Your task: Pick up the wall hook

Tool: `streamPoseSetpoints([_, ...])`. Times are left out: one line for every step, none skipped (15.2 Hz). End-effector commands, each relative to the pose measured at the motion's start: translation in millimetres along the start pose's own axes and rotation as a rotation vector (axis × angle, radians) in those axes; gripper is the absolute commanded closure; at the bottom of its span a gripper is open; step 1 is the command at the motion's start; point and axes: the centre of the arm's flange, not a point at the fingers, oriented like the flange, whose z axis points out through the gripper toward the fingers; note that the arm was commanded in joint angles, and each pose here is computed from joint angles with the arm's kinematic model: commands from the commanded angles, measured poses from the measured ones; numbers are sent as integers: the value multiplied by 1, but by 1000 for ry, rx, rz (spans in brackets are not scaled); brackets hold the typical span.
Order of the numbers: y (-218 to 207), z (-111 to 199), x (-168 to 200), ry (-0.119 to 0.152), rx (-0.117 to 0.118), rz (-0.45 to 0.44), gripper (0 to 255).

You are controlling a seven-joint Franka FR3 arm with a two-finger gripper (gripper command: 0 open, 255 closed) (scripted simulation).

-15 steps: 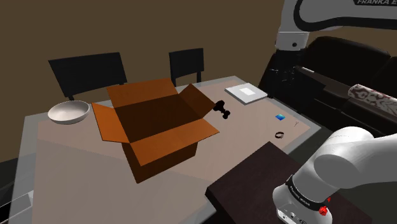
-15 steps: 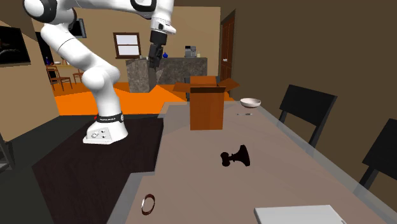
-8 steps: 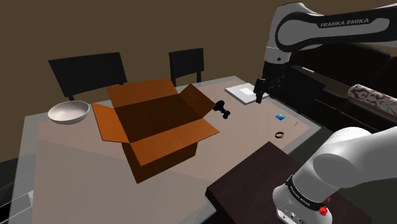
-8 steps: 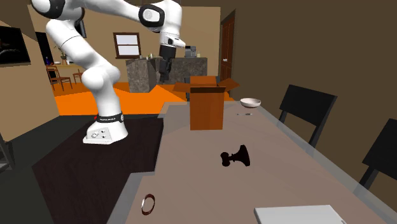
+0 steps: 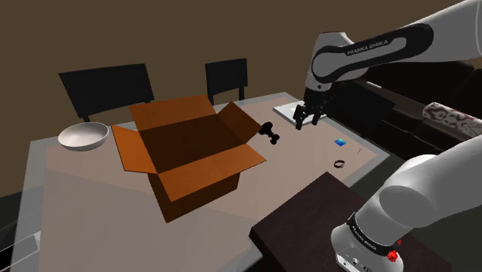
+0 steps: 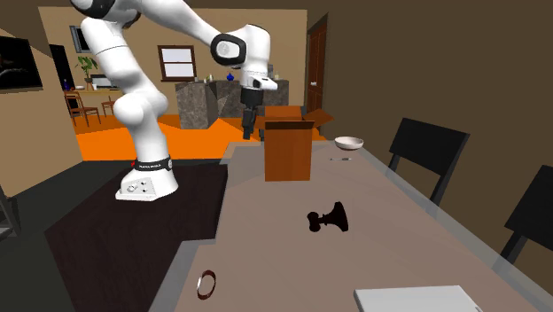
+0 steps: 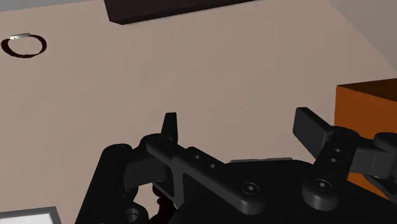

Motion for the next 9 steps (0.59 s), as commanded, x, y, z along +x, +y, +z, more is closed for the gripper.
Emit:
streamPoseSetpoints([8, 13, 19, 18, 3, 2, 0])
streamPoseSetpoints([12, 21, 28, 25, 4, 3, 0])
streamPoseSetpoints([15, 29, 37, 32, 6, 4, 0])
streamPoseSetpoints([19, 36, 46, 39, 7, 5, 0])
streamPoseSetpoints([23, 44, 55, 46, 9, 6, 0])
streamPoseSetpoints([27, 51, 65, 53, 11, 7, 0])
streamPoseSetpoints([30, 59, 74, 61, 12, 8, 0])
streamPoseSetpoints([34, 66, 83, 68, 14, 9, 0])
streamPoseSetpoints([38, 74, 92, 75, 16, 10, 0])
